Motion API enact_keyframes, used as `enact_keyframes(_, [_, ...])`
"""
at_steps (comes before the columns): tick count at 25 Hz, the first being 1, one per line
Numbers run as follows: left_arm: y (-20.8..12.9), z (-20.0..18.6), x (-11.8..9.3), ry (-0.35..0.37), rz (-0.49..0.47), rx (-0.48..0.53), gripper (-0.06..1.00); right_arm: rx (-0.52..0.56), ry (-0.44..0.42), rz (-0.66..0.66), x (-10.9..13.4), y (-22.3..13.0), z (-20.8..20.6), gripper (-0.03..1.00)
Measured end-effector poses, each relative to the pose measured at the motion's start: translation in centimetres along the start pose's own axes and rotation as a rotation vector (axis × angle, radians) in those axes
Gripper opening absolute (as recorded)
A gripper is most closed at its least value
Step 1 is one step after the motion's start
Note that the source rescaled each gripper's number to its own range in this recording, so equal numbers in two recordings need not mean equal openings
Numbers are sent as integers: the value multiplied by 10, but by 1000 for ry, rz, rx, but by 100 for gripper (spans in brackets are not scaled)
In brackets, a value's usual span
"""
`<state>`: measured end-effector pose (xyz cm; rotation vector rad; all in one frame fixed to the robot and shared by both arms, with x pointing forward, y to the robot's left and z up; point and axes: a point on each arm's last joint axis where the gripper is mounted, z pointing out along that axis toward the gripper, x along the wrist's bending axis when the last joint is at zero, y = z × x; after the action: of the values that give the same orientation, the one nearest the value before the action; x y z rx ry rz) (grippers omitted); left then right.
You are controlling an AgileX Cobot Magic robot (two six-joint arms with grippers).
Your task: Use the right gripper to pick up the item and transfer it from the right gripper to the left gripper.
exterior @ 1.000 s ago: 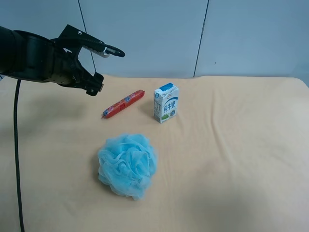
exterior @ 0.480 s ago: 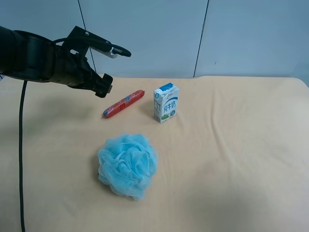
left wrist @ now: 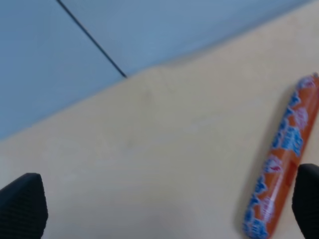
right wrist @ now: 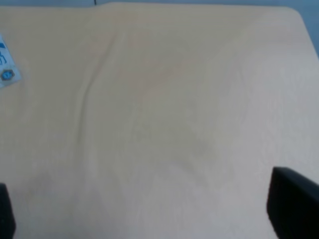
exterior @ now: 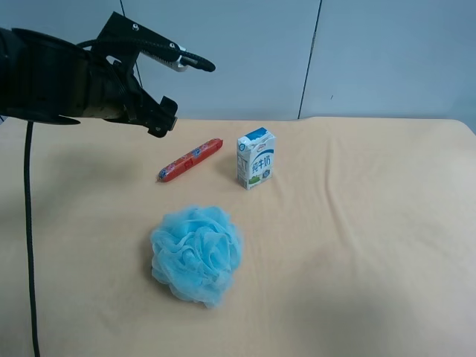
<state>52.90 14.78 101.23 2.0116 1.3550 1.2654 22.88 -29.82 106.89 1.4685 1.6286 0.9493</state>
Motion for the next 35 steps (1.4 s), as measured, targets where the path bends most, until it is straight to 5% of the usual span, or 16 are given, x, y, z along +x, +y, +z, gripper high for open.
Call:
enact_keyframes(10, [21, -100, -10, 105, 62, -172, 99, 0, 0, 0, 0, 0, 0, 100])
enact_keyframes(16, [20, -144, -14, 95, 55, -251, 99, 0, 0, 0, 0, 0, 0, 100])
enact_keyframes(22, [24, -161, 6, 79, -12, -290, 99, 0, 0, 0, 0, 0, 0, 100])
enact_keyframes(35, [43, -131, 34, -156, -102, -377, 100, 0, 0, 0, 0, 0, 0, 100])
